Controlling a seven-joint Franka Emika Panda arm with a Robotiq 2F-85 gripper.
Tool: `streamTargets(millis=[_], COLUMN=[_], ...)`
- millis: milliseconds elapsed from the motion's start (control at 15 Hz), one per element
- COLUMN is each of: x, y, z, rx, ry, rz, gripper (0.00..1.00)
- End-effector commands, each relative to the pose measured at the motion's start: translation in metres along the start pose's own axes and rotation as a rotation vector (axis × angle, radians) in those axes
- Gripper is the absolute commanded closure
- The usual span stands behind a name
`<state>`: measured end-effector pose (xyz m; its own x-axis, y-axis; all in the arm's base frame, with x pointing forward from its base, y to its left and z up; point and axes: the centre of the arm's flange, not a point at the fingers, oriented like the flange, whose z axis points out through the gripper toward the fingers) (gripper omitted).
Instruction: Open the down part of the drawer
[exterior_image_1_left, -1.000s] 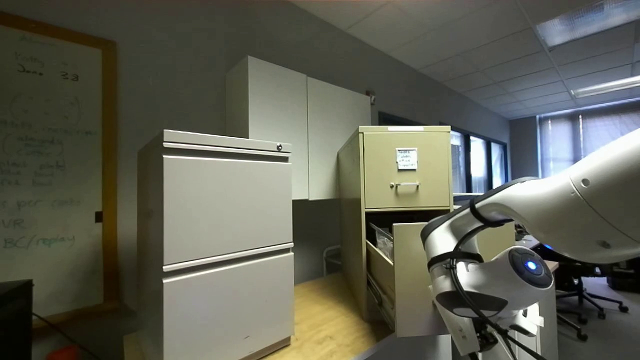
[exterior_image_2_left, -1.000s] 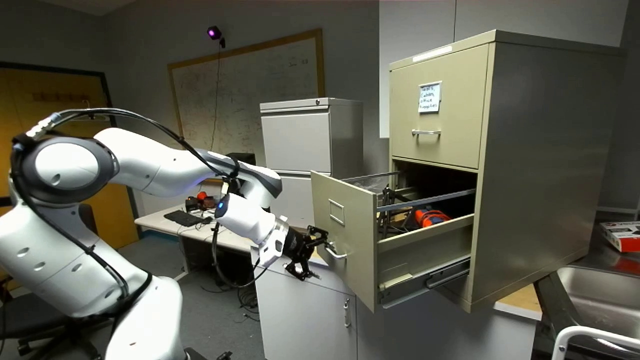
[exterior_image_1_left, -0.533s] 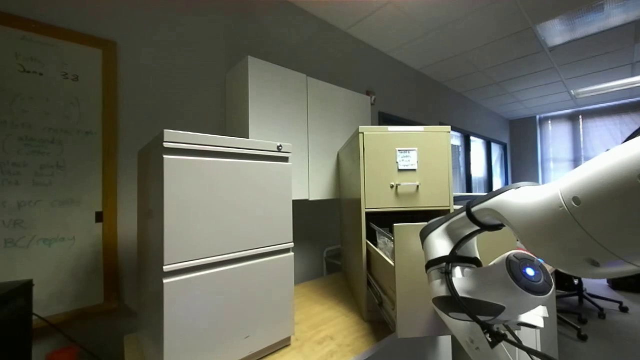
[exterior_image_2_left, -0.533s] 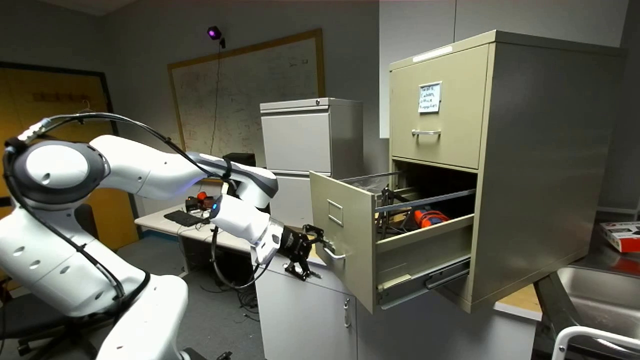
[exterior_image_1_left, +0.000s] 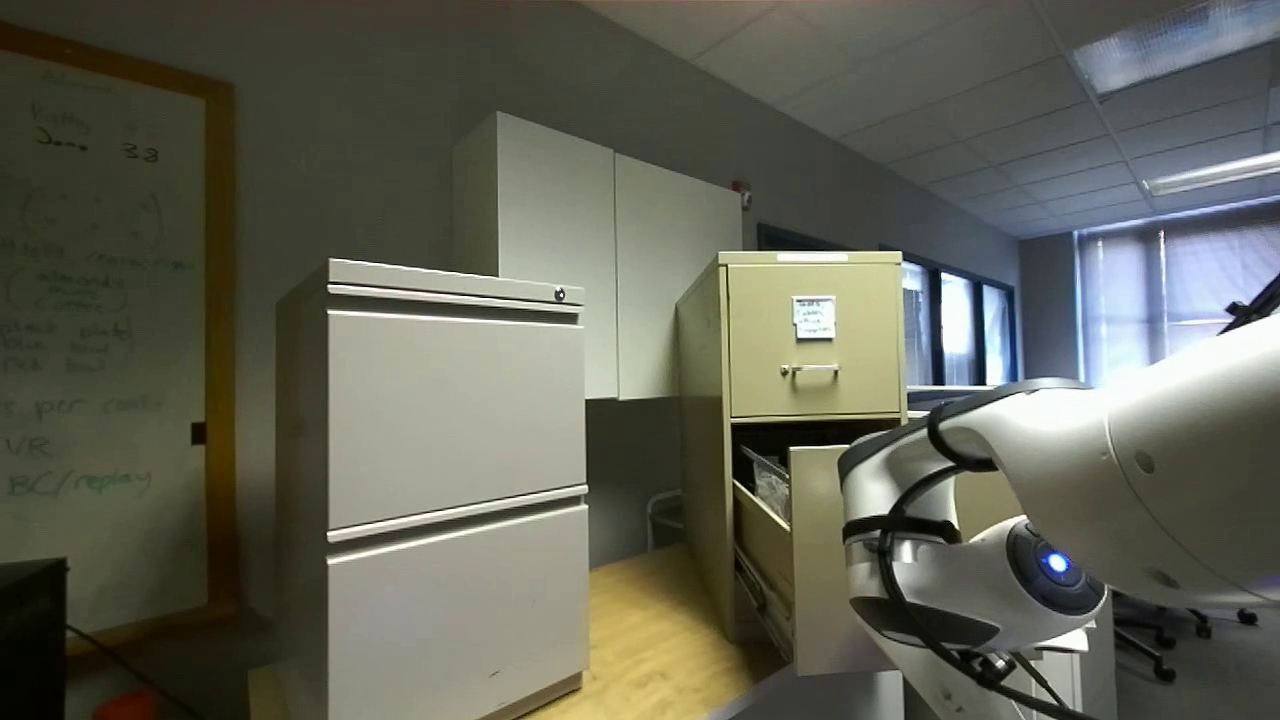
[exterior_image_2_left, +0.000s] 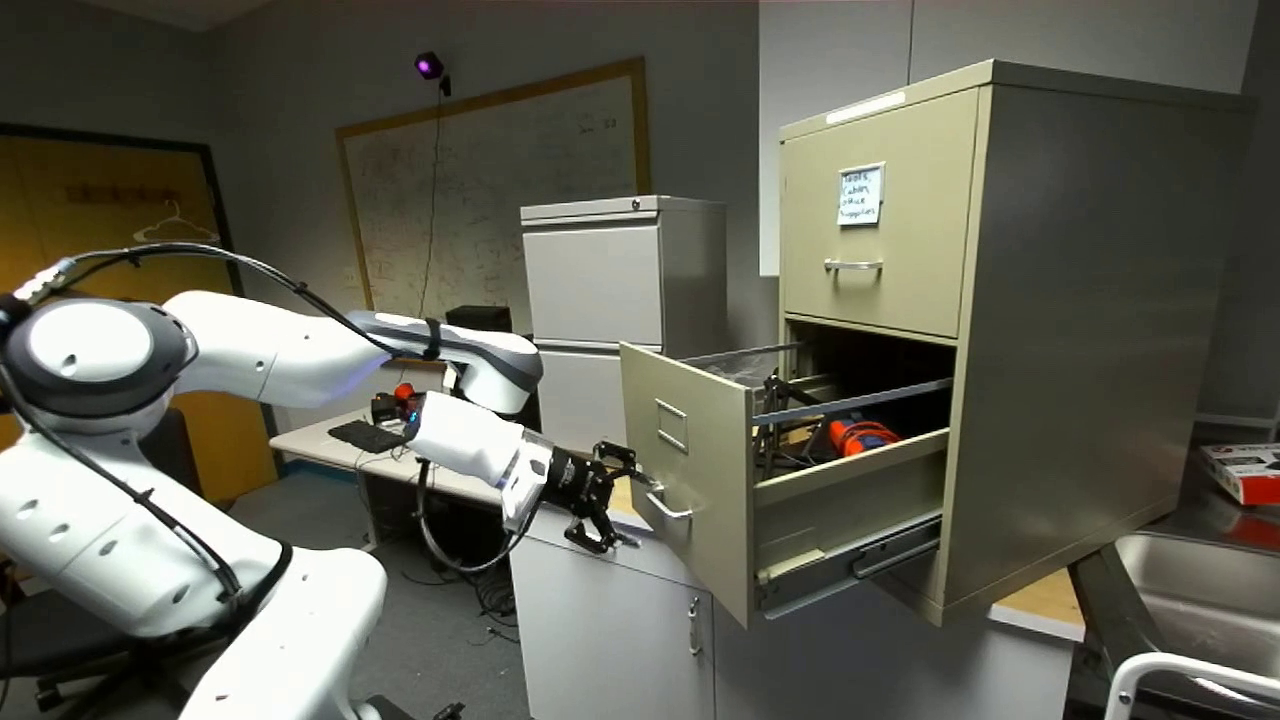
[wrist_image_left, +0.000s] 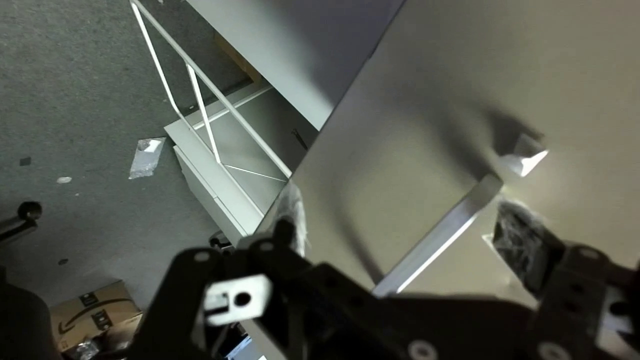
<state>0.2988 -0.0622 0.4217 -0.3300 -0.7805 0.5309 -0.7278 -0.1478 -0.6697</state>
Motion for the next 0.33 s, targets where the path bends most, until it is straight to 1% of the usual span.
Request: streamTargets(millis=[0,133,267], x=[-0.0112,-0.0166,-0.0198], y=[-0.0443,-0.0467,-0.0495], z=[-0.0645,-0.0705,-0.0737], rx=[0.025,0.037,0.042], ry=[0.054,0.072,0.068], rz=[-0.005,0.002,-0.011], gripper=[0.0,0.0,0.0])
